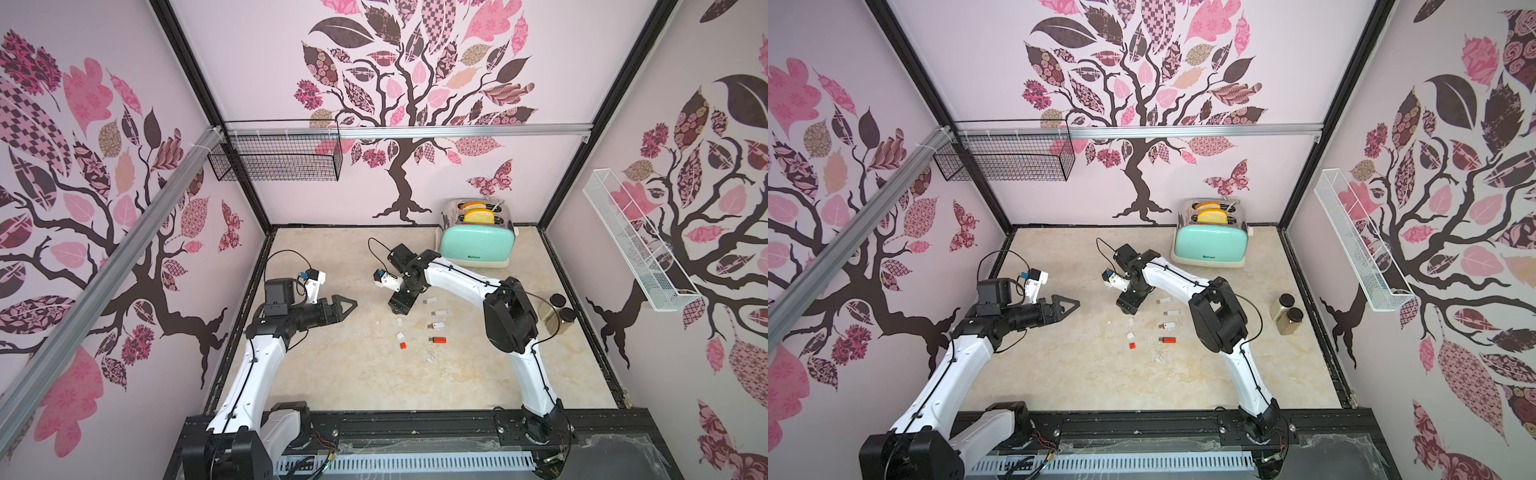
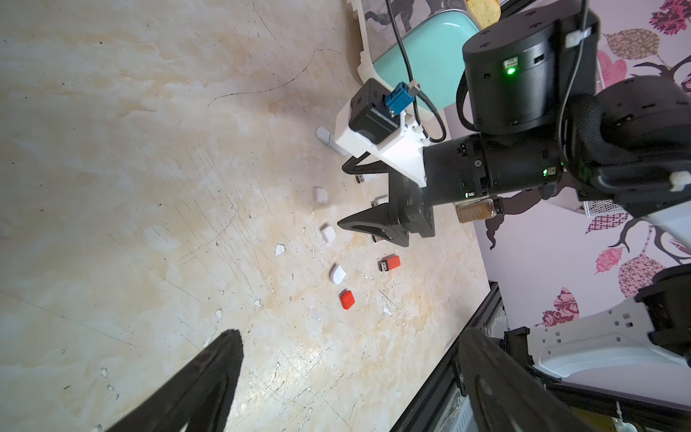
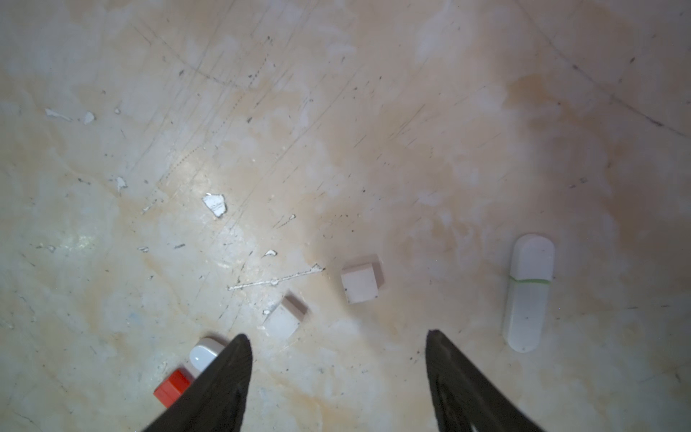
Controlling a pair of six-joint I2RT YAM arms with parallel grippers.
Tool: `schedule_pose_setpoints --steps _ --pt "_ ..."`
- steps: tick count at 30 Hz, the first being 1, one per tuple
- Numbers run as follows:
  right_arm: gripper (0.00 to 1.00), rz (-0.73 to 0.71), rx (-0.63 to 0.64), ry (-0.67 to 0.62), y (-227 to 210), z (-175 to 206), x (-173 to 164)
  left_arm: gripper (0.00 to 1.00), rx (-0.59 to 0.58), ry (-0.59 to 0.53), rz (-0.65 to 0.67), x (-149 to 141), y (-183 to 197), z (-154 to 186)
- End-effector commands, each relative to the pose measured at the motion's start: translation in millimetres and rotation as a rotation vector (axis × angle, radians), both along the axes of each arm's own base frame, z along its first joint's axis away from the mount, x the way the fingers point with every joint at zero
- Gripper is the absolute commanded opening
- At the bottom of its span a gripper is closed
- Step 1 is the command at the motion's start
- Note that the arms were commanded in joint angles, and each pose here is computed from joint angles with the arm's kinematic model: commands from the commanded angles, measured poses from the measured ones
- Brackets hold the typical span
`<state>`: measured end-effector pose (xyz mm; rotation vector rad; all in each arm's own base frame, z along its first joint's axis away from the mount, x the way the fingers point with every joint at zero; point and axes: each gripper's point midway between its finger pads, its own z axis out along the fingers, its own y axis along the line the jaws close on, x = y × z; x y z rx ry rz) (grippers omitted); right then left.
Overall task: Close the usb drive cover
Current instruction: Pick up the cover from the center of the board.
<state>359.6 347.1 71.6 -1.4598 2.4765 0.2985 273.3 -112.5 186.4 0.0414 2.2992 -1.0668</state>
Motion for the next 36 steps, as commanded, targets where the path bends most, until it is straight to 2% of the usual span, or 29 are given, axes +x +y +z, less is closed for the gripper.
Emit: schedule_pose_setpoints --steps 1,8,13,16,23,32,36 --pt "0.74 -0.068 0.026 0.066 2 7 -5 0.95 0.007 -0.04 -0.004 1 1 9" --pt "0.67 -0.125 -0.055 0.11 -12 3 -10 0.95 0.007 -0.033 -0.001 3 2 6" --pt "0.65 -0.148 -0.19 0.04 -27 2 -5 0.95 0.014 -0.024 0.008 6 4 6" --pt "0.64 -0.151 -0.219 0.022 -27 -4 2 0.95 -0.002 -0.022 0.001 6 3 3" --pt "0.56 -0.14 -0.191 0.03 -15 -12 8 0.95 -0.005 -0.022 0.006 6 4 3" --pt "0.51 -0.122 -0.172 0.079 -5 -25 -2 0.95 0.013 -0.023 0.017 7 7 5" --pt "0.48 -0.113 -0.176 0.078 -3 -34 0 0.95 -0.019 -0.022 0.006 7 3 5"
